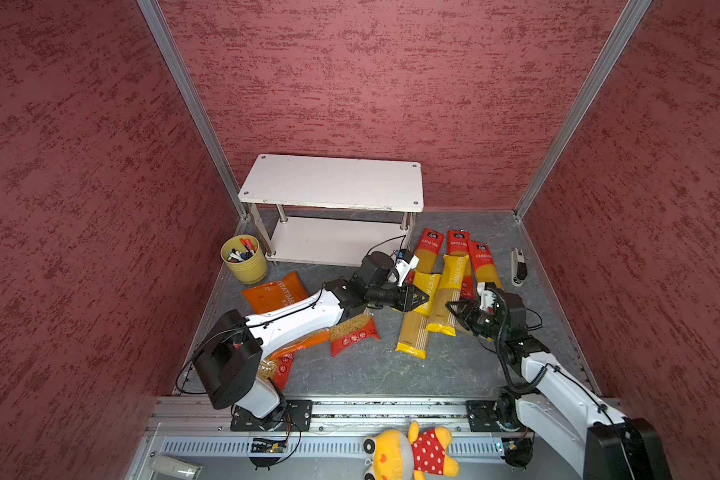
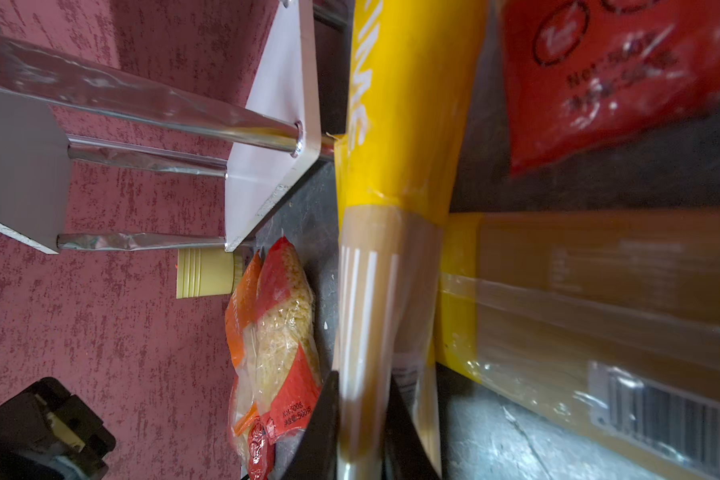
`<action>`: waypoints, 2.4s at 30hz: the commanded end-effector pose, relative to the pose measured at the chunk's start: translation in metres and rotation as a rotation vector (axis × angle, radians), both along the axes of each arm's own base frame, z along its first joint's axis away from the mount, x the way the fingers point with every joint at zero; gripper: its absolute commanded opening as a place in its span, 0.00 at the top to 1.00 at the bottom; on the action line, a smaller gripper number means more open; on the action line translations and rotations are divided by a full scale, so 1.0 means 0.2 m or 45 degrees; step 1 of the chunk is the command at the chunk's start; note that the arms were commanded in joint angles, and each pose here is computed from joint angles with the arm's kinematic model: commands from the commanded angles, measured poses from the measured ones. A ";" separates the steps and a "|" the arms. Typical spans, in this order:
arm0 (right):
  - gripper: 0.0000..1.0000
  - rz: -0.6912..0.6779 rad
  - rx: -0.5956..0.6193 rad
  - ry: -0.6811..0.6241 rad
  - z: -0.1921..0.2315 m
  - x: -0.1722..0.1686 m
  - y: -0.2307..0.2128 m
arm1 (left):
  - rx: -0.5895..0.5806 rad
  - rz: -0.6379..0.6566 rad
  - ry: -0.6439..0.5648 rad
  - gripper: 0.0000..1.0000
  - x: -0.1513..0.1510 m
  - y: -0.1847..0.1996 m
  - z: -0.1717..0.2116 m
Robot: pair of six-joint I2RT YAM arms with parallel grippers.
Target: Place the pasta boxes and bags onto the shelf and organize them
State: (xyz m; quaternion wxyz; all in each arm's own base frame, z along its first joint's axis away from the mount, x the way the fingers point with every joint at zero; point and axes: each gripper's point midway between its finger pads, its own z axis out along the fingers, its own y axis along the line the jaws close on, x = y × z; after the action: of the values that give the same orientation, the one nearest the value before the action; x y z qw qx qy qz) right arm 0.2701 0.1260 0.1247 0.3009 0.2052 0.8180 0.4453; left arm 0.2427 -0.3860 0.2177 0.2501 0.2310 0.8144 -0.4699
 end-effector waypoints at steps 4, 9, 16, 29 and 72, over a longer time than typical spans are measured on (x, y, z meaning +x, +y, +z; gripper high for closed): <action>0.86 0.029 -0.118 -0.498 0.61 0.11 -0.01 | 0.032 0.089 -0.150 0.68 0.03 0.12 0.11; 0.88 0.013 -0.170 -0.695 0.96 0.09 -0.03 | 0.031 0.207 -0.244 0.63 0.07 0.27 0.21; 0.90 0.027 -0.169 -0.850 1.40 0.07 -0.01 | 0.041 0.381 -0.276 0.41 0.13 0.50 0.37; 0.93 0.274 0.185 -0.959 1.75 0.30 0.60 | -0.287 0.671 -0.087 0.17 0.22 0.91 0.64; 0.66 0.459 0.426 -0.386 1.40 0.53 1.18 | -0.875 0.816 0.172 0.41 0.51 0.98 0.77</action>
State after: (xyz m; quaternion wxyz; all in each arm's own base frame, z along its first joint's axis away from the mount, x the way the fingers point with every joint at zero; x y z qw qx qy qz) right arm 0.3769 0.3578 0.3957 0.3046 0.0455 0.7152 0.6274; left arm 0.3518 -0.1934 0.3688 0.3901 -0.1555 0.6668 -0.6156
